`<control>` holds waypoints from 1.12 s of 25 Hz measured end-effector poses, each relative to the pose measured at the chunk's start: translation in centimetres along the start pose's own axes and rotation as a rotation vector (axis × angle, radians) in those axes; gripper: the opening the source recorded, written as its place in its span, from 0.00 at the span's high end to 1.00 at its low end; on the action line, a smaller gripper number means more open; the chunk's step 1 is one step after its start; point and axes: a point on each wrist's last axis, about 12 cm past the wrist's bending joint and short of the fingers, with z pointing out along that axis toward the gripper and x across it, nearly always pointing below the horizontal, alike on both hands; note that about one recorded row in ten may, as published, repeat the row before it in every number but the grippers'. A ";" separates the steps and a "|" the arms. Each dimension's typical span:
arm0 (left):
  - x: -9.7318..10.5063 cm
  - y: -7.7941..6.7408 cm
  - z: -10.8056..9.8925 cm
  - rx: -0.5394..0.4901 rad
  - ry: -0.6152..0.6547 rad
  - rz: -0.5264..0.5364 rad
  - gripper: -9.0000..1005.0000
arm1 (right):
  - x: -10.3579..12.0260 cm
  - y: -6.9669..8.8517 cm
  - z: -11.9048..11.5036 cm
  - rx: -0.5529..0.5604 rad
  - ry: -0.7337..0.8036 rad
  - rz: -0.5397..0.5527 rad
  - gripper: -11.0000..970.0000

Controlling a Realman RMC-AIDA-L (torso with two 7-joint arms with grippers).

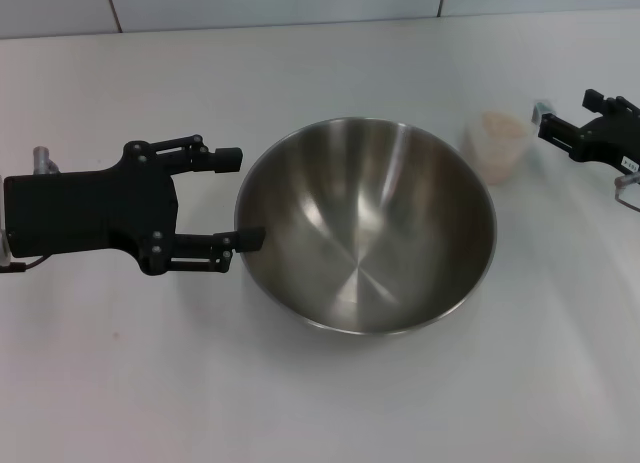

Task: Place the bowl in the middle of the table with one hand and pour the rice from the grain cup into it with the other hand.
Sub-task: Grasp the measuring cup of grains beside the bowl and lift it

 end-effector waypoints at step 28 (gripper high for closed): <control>-0.1 0.0 -0.2 -0.007 -0.010 -0.002 0.16 | 0.1 0.7 0.5 -0.030 0.009 -0.090 0.95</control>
